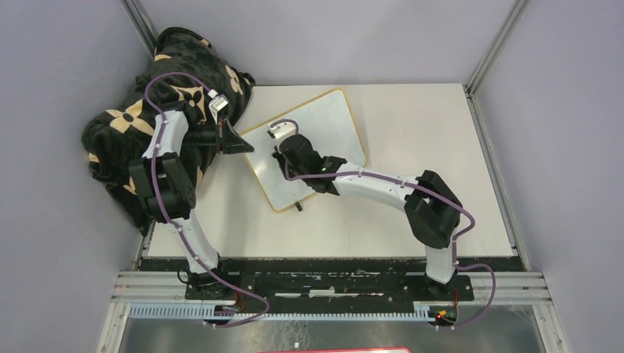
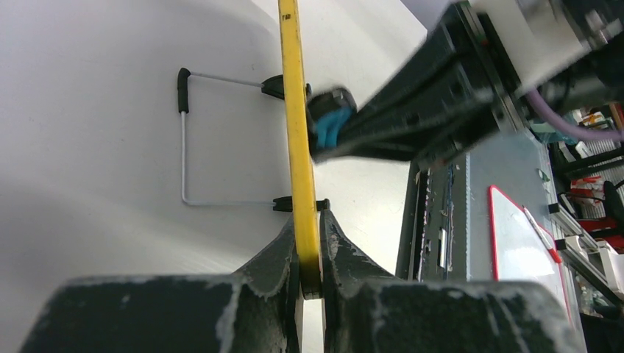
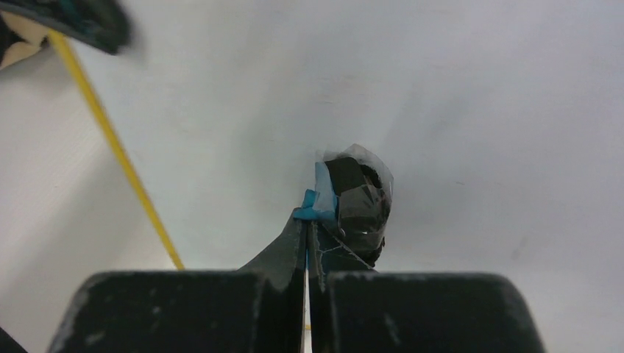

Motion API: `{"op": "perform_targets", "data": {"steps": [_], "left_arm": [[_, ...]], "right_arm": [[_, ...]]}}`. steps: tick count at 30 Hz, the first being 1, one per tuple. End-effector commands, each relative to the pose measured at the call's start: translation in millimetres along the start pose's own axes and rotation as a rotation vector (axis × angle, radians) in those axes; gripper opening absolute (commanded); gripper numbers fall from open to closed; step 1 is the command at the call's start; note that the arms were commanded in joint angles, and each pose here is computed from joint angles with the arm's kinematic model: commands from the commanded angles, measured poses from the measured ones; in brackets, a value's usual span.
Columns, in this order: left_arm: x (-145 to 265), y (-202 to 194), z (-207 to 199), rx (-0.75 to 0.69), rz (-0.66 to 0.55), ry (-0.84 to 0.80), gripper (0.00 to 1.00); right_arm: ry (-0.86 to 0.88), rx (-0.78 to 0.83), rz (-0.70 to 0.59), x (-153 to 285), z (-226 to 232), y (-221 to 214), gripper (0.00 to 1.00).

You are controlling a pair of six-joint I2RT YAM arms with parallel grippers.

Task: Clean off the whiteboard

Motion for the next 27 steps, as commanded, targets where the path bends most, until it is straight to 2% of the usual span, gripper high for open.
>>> {"op": "perform_targets", "data": {"steps": [1, 6, 11, 14, 18, 24, 27], "left_arm": [[0.1, 2.8, -12.2, -0.089, 0.048, 0.031, 0.03], [0.2, 3.3, -11.7, -0.087, 0.049, 0.032, 0.03], [0.2, 3.3, -11.3, -0.082, 0.048, 0.031, 0.03], [0.3, 3.7, -10.9, -0.078, 0.048, 0.032, 0.08], [0.8, 4.1, -12.3, -0.079, 0.049, 0.035, 0.18], [1.5, 8.6, -13.3, -0.068, 0.050, 0.042, 0.41], [2.4, 11.1, -12.8, -0.053, 0.055, 0.051, 0.49]], "right_arm": [[-0.225, -0.090, 0.090, -0.3, -82.2, -34.0, 0.01], [-0.300, -0.170, 0.068, 36.1, -114.2, -40.8, 0.01], [-0.387, -0.158, 0.082, 73.2, -128.3, -39.2, 0.01], [-0.441, -0.146, 0.114, 89.9, -136.3, -37.9, 0.01], [-0.493, -0.159, 0.152, 108.0, -144.1, -44.6, 0.01], [-0.508, -0.214, 0.204, 131.2, -144.7, -61.4, 0.01], [-0.513, -0.227, 0.214, 144.3, -144.6, -65.9, 0.01]]}}
Point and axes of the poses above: each gripper's point midway between its finger pads, its own x axis back along the fingers, its own z axis along the line the jaws close on, y = z × x, the point moved 9 cm from there along x, back along the fingers, and after that the axes turned 14 degrees about x, right-handed, at the moved point
